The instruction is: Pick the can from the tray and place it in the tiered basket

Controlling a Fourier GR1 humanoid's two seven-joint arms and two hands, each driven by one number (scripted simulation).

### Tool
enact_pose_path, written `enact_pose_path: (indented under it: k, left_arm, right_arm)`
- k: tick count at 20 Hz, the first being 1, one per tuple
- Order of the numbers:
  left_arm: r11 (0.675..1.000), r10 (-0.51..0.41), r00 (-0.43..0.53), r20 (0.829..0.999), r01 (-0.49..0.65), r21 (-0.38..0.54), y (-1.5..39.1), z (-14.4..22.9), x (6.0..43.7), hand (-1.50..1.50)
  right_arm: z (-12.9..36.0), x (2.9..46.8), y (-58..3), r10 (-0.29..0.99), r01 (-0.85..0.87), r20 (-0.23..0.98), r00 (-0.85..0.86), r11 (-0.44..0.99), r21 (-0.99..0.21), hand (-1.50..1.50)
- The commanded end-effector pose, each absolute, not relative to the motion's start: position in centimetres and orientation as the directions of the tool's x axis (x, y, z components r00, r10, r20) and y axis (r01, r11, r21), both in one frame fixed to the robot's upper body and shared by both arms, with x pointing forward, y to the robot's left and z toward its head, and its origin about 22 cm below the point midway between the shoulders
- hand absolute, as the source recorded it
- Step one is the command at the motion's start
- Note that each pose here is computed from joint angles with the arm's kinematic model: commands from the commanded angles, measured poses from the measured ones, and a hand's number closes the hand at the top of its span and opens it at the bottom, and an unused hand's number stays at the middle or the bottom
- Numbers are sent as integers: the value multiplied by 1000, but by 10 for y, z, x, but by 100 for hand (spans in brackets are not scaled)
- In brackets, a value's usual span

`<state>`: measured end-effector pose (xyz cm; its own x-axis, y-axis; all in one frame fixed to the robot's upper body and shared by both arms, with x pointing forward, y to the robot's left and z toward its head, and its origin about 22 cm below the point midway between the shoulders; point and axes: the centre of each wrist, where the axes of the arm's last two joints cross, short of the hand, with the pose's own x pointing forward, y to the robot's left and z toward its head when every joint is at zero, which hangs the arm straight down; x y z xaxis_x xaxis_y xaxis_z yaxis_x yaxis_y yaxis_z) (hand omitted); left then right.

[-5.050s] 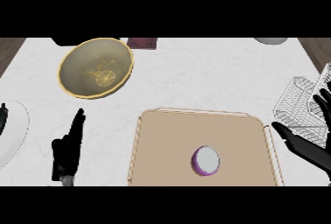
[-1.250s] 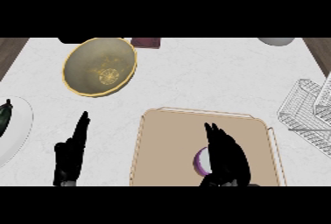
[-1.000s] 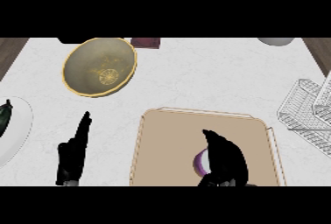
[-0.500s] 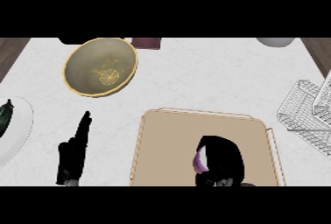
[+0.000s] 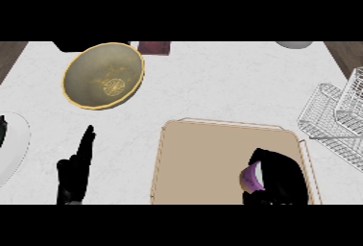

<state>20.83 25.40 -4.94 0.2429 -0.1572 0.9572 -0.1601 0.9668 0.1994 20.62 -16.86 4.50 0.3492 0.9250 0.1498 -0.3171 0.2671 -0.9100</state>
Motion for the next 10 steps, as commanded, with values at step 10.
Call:
enact_pose_path:
  k: [10]
  left_arm:
    - [944, -121, 296, 948, -262, 202, 267, -55, 187, 0]
  right_arm:
    - [137, 152, -362, 735, 212, 479, 480, 433, -876, 150]
